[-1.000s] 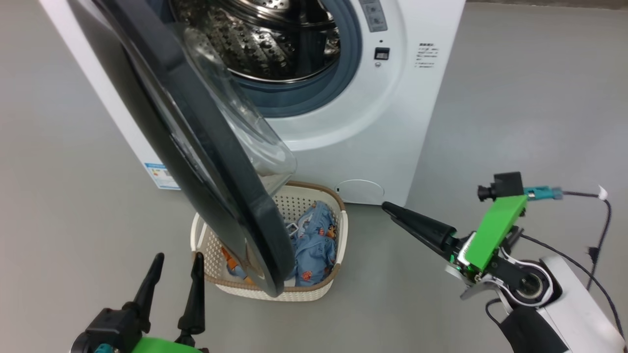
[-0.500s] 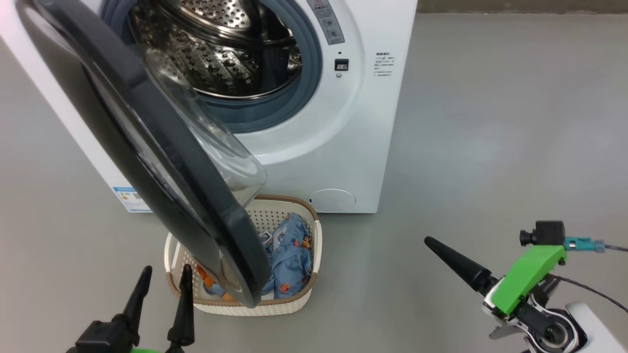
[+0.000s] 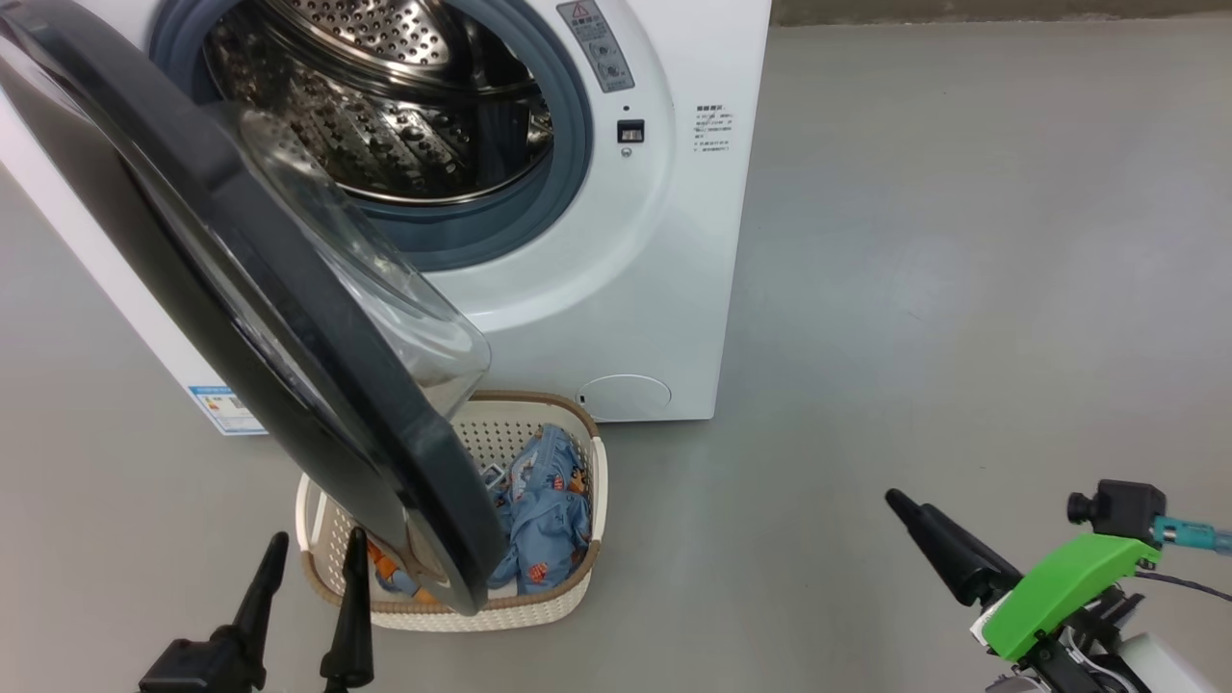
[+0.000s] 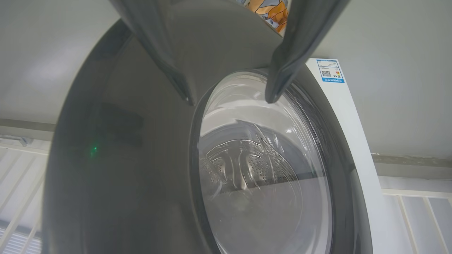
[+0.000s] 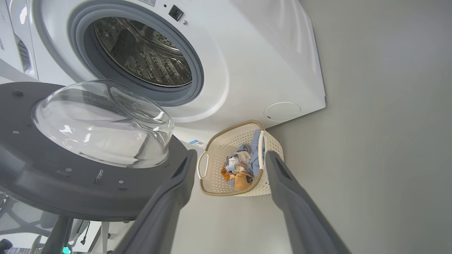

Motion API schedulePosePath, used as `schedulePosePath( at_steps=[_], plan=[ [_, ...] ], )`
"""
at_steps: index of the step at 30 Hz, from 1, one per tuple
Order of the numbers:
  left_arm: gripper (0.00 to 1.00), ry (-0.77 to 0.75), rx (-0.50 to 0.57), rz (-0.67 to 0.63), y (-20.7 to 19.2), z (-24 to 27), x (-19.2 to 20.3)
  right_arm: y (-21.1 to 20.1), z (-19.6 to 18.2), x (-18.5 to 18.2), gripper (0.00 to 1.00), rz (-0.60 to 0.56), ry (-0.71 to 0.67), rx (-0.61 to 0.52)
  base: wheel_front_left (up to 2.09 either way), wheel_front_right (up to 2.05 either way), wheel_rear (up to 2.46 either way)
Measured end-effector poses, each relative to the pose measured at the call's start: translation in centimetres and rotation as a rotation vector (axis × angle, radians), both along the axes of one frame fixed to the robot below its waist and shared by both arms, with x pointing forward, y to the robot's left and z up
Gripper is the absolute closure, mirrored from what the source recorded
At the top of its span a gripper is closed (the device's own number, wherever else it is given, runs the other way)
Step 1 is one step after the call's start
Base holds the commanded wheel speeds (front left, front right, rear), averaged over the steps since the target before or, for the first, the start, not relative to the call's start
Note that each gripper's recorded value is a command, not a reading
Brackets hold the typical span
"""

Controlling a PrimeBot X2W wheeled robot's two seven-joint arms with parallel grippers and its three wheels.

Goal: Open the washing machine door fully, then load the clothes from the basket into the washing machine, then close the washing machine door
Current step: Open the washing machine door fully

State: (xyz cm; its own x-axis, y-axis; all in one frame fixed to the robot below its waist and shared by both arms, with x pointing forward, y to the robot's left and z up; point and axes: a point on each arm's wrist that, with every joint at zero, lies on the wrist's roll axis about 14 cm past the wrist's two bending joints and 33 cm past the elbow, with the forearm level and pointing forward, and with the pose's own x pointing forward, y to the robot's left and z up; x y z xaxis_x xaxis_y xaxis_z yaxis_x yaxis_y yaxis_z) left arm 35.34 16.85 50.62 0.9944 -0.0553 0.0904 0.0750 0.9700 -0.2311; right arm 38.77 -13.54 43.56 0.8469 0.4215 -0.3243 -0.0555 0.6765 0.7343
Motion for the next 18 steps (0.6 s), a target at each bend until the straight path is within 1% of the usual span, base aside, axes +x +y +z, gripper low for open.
schedulePosePath(
  at_steps=[3,7,15,18],
  plan=[
    [0.0,-0.003,0.0,0.0,0.0,0.1,-0.1,-1.3,0.0,0.2,0.0,-0.049,-0.05,-0.05,0.0,0.0,0.0],
    [0.0,-0.006,0.0,0.003,0.1,0.2,-0.1,-2.5,0.0,0.3,0.0,-0.111,-0.103,-0.084,0.0,0.0,0.0],
    [0.0,-0.01,0.0,0.009,0.3,0.3,-0.4,-3.8,-0.3,0.2,0.0,-0.121,-0.172,-0.204,0.0,0.0,0.0],
    [0.0,0.002,0.002,0.013,0.4,-0.1,-0.7,-5.4,1.4,1.4,0.0,-0.166,-0.241,-0.247,0.0,0.0,0.0]
  ],
)
